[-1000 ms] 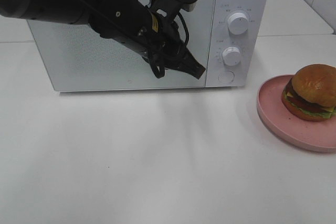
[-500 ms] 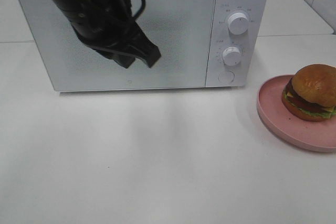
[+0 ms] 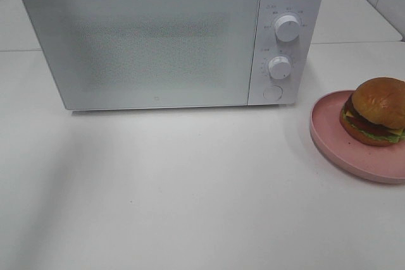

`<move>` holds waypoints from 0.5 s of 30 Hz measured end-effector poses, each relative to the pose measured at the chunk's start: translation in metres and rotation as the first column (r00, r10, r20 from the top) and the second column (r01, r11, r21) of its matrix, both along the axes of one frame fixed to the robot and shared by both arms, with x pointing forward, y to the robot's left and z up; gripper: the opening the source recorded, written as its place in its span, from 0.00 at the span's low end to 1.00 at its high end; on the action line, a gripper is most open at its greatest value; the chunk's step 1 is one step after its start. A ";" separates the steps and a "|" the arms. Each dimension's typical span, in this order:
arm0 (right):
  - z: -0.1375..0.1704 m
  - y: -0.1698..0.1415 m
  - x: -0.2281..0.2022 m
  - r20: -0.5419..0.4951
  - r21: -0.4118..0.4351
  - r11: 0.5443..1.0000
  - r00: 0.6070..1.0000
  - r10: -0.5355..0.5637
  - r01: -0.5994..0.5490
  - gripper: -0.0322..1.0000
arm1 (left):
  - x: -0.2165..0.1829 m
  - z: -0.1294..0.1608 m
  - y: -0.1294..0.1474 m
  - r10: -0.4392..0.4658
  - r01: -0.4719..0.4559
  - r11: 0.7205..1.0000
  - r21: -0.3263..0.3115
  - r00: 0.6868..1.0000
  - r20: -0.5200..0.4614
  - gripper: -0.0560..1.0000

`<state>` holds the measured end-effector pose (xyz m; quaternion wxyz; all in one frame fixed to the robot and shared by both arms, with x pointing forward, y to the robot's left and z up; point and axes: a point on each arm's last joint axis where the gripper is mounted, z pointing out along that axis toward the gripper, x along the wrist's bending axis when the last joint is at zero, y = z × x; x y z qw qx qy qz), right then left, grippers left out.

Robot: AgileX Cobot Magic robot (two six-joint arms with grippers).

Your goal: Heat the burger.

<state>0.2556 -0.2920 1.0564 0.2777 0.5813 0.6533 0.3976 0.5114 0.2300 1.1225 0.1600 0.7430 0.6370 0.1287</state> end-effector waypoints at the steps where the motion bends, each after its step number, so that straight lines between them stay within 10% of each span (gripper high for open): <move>1: 0.000 0.000 0.000 0.000 0.000 1.000 1.000 0.000 0.000 0.68 | 0.000 0.000 0.000 0.000 0.000 1.000 0.000 1.000 0.000 0.05; 15: 0.000 0.000 0.000 0.000 0.000 1.000 1.000 0.000 0.000 0.68 | -0.141 -0.016 0.042 0.058 -0.053 0.996 -0.065 0.995 0.081 0.05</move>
